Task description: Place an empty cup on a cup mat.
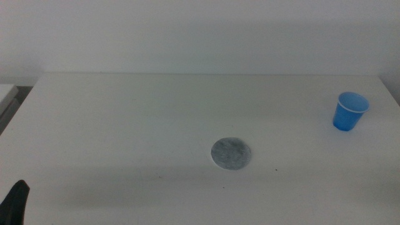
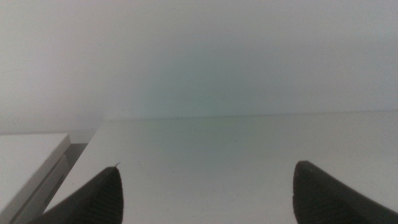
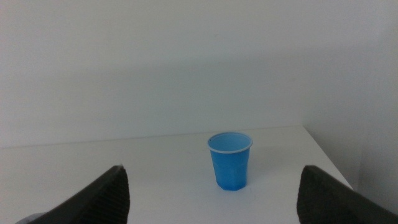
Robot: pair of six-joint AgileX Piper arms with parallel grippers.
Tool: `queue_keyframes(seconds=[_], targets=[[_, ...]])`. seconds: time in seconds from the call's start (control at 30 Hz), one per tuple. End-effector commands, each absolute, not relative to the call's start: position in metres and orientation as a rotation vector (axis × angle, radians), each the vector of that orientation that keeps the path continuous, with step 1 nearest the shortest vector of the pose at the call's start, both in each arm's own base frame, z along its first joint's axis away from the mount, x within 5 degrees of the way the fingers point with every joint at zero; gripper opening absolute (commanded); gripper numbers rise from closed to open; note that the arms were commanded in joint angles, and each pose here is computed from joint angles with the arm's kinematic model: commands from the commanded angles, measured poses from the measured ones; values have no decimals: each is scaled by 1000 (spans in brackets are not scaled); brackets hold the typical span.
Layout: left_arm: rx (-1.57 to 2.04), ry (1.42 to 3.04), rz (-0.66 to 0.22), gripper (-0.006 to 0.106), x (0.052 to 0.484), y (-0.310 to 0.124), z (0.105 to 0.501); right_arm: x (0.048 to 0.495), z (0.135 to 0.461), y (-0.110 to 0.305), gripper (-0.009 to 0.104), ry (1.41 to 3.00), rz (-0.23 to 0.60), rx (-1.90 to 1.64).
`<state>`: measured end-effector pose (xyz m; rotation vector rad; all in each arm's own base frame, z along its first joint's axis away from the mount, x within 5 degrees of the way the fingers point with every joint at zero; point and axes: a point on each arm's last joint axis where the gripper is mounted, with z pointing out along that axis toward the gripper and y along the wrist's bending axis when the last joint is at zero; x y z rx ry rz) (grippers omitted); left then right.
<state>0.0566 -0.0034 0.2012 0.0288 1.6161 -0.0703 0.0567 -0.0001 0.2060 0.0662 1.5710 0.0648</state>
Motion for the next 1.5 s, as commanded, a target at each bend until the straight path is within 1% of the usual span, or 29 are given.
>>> queue_keyframes(seconds=[0.0,0.13,0.23,0.3,0.33,0.43,0.57,0.7,0.77,0.8,0.9,0.97,1.03,1.1,1.33,1.43,1.47], targets=[[26,1599,-76,94,56,-3,203,56,206,0,93,1566,46,47],[26,1599,-76,94,56,-3,203,56,203,0,93,1594,31,36],[26,1599,-76,94,56,-3,203,57,204,0,93,1606,61,65],[26,1599,-76,94,56,-3,203,62,215,0,93,1632,102,111],[26,1599,-76,94,56,-3,203,66,220,0,93,1666,107,121],[26,1599,-76,94,56,-3,203,82,249,-1,93,1795,75,108],[26,1599,-76,94,56,-3,203,115,302,-1,93,2022,53,121],[26,1599,-76,94,56,-3,203,150,342,0,93,2287,72,159],[26,1599,-76,94,56,-3,203,165,356,0,93,2345,68,163],[26,1599,-76,94,56,-3,203,175,363,0,93,2345,68,163],[26,1599,-76,94,56,-3,203,201,379,0,93,2266,74,157],[26,1599,-76,94,56,-3,203,217,384,0,93,2188,86,157],[26,1599,-76,94,56,-3,203,227,382,1,93,2153,93,157],[26,1599,-76,94,56,-3,203,231,381,2,93,2146,119,168],[26,1599,-76,94,56,-3,203,238,380,1,93,2147,116,178],[26,1599,-76,94,56,-3,203,247,386,-5,93,2175,143,300],[26,1599,-76,94,56,-3,203,252,388,-9,93,2198,134,322]])
